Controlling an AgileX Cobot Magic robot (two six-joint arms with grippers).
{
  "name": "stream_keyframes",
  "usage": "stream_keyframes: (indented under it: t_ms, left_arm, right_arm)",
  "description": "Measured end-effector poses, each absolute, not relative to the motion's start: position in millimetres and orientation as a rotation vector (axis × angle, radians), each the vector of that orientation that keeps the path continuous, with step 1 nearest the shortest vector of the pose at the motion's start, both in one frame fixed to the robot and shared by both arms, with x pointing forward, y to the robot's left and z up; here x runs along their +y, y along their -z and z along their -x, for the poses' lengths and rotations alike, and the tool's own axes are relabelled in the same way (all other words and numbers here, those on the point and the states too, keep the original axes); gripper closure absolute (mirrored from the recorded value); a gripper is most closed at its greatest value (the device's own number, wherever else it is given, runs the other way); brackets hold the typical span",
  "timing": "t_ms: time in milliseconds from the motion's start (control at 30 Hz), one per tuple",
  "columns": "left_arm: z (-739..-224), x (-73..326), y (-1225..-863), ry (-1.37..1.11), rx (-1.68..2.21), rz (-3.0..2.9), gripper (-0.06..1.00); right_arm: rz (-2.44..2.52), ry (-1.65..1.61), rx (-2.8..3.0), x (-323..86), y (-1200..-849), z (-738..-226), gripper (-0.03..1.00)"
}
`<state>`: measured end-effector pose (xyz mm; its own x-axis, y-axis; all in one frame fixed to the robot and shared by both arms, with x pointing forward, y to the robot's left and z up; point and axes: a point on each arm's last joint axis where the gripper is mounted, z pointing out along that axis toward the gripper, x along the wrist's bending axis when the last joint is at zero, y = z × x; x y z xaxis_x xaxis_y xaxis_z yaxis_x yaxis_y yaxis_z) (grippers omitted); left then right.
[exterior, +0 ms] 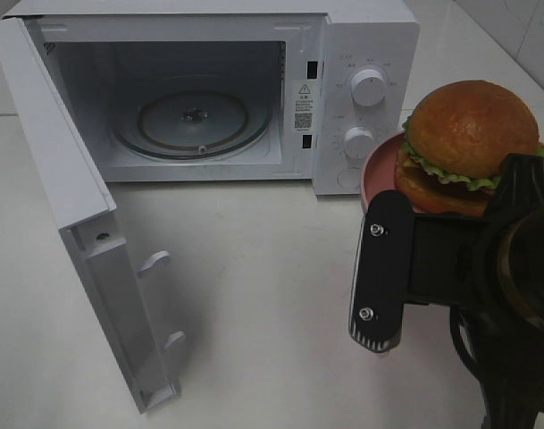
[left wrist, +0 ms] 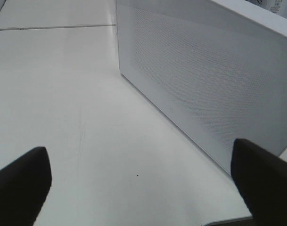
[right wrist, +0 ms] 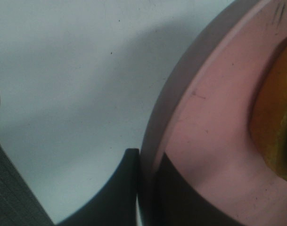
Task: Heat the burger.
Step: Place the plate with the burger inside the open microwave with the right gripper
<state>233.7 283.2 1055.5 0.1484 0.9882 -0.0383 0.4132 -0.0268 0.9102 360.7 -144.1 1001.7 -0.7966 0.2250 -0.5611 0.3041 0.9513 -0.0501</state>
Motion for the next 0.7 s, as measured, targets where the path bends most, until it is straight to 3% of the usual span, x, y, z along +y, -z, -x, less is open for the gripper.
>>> stream_keyframes:
  t_ms: [700]
  left_arm:
    - [-233.7,283.2,-1055.5,-0.855,1.393,-1.578,-0.03]
  right_arm:
    - [0.189,0.056,2.555,-128.0,-1003.3,-361.7,0.92]
